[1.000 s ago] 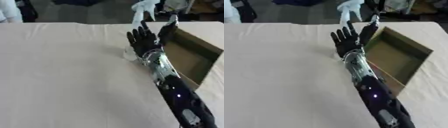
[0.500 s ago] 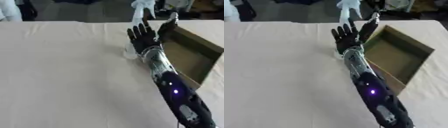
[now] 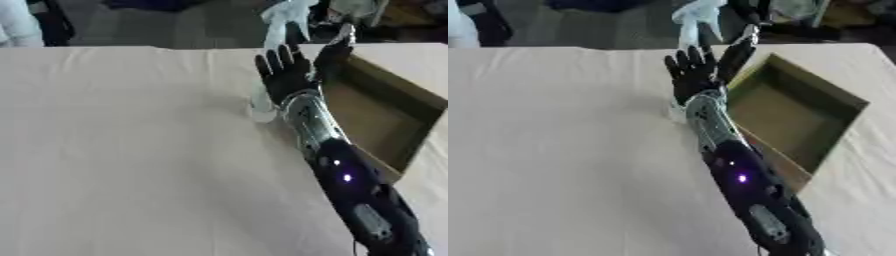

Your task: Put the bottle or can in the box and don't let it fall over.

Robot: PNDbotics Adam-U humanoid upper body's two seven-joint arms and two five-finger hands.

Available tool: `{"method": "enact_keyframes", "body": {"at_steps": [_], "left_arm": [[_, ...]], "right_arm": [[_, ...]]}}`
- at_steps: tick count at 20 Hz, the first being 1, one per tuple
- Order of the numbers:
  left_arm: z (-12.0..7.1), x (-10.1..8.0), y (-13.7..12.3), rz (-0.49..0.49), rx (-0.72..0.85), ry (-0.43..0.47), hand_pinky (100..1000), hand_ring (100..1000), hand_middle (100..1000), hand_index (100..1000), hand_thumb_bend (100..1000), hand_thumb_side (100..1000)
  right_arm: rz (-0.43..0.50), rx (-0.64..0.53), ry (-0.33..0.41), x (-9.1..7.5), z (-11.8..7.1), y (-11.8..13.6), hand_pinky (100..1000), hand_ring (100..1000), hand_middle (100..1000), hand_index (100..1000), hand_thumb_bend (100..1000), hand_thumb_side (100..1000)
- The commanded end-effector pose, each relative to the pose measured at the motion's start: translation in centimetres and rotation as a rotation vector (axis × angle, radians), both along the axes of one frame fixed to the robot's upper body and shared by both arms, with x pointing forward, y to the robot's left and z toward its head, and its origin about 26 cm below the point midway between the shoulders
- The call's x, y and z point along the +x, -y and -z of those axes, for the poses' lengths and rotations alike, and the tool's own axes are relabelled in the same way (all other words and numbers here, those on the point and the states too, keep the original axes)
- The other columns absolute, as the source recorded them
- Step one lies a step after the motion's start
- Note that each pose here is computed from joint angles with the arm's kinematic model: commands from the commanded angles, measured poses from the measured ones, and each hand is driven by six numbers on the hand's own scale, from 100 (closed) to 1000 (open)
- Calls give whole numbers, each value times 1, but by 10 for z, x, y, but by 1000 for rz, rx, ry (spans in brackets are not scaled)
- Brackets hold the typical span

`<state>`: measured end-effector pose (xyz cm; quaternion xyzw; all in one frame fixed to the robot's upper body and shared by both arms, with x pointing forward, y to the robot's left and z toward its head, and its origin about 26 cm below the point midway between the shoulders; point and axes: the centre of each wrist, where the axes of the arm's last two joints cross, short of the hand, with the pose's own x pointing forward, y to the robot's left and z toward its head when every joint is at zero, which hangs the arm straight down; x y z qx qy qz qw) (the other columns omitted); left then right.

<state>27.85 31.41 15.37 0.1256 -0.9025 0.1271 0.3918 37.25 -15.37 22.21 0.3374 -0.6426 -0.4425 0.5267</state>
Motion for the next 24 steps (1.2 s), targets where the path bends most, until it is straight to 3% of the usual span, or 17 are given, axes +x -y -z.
{"method": "enact_keyframes", "body": {"at_steps": [1, 10, 24], "left_arm": [[-8, -1, 1, 11, 10, 27, 919, 980, 773, 849, 495, 757], [-7, -2, 2, 14, 8, 25, 921, 980, 774, 849, 493, 758], [-7, -1, 3, 19, 2, 28, 923, 980, 774, 849, 491, 759]], "right_arm": [[33, 11, 35, 2, -12, 5, 100, 100, 100, 930, 506, 1000], [57, 26, 67, 6, -25, 9, 100, 100, 100, 930, 508, 1000], [65, 81, 40, 25, -39, 16, 100, 100, 100, 937, 521, 1000]]}}
